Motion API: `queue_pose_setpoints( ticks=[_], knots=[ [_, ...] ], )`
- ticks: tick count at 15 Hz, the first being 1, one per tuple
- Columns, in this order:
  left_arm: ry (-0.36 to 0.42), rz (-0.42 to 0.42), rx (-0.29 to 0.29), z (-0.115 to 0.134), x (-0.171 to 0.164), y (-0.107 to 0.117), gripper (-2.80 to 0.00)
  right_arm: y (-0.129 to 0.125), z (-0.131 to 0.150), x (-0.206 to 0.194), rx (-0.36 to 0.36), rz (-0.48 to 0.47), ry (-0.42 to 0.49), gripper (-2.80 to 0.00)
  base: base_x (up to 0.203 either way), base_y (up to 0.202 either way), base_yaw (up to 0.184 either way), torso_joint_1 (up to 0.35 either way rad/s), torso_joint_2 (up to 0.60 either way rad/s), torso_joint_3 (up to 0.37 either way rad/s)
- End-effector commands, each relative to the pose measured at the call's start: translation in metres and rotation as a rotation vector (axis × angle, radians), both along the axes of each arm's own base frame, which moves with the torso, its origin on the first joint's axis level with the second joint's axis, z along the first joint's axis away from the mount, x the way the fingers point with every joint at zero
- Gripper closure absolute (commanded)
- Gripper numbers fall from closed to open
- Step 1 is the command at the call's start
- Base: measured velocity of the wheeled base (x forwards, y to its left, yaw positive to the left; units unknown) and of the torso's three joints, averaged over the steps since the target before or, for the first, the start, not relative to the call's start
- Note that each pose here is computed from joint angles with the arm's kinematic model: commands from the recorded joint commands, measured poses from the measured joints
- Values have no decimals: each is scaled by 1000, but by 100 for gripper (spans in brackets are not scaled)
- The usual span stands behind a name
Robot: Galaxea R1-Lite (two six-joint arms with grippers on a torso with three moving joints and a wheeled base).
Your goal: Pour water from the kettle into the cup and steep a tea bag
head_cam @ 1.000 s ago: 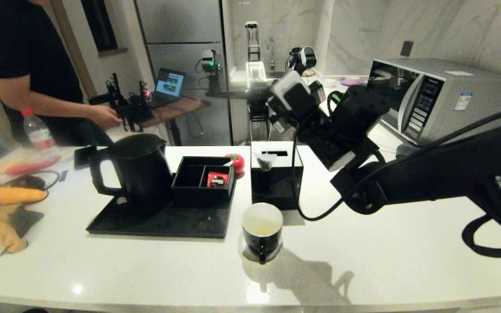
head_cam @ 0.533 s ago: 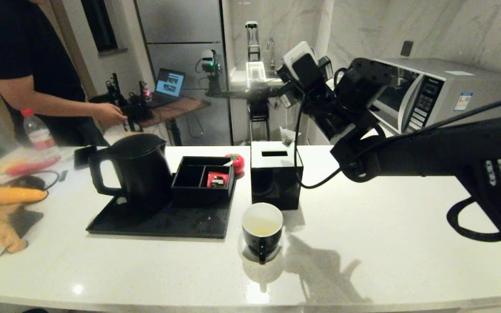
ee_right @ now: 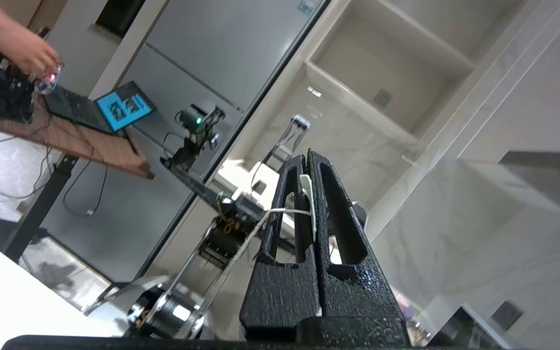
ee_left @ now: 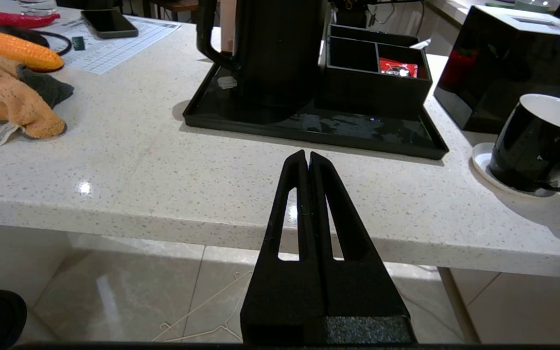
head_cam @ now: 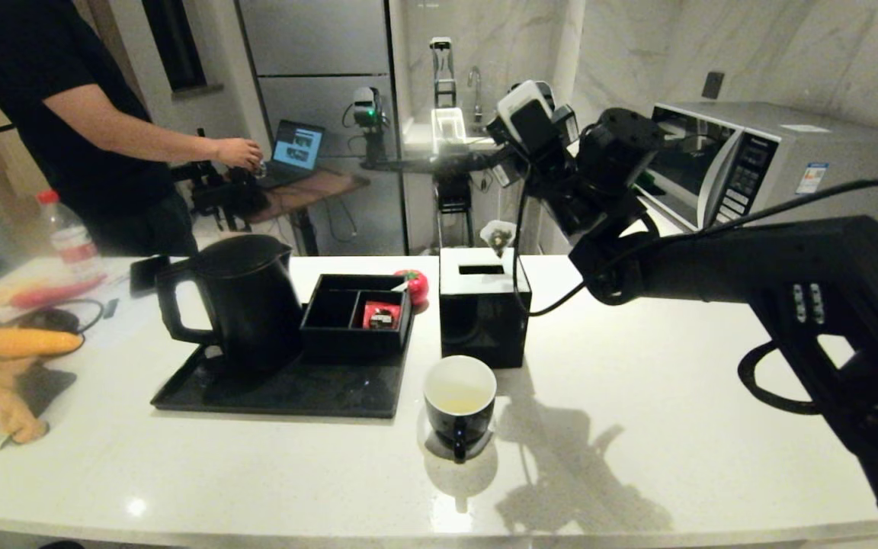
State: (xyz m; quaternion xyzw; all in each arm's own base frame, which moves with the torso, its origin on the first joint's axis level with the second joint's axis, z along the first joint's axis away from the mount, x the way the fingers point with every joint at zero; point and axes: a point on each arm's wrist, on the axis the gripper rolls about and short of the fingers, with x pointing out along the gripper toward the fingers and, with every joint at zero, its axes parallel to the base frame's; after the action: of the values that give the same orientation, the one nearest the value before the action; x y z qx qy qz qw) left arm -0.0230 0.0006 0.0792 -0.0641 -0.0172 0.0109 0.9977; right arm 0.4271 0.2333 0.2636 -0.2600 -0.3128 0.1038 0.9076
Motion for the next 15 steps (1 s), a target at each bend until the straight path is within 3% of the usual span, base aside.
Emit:
queue_pose_setpoints(
  ticks=[1, 15],
  knots=[
    [-1, 0, -1, 0, 0, 0, 0, 2, -14, 9, -8, -8, 16, 0, 0, 0, 0, 0, 0, 0],
    [-1, 0, -1, 0, 0, 0, 0, 10, -33, 14, -23, 3, 40, 0, 0, 0, 0, 0, 0, 0]
  ],
)
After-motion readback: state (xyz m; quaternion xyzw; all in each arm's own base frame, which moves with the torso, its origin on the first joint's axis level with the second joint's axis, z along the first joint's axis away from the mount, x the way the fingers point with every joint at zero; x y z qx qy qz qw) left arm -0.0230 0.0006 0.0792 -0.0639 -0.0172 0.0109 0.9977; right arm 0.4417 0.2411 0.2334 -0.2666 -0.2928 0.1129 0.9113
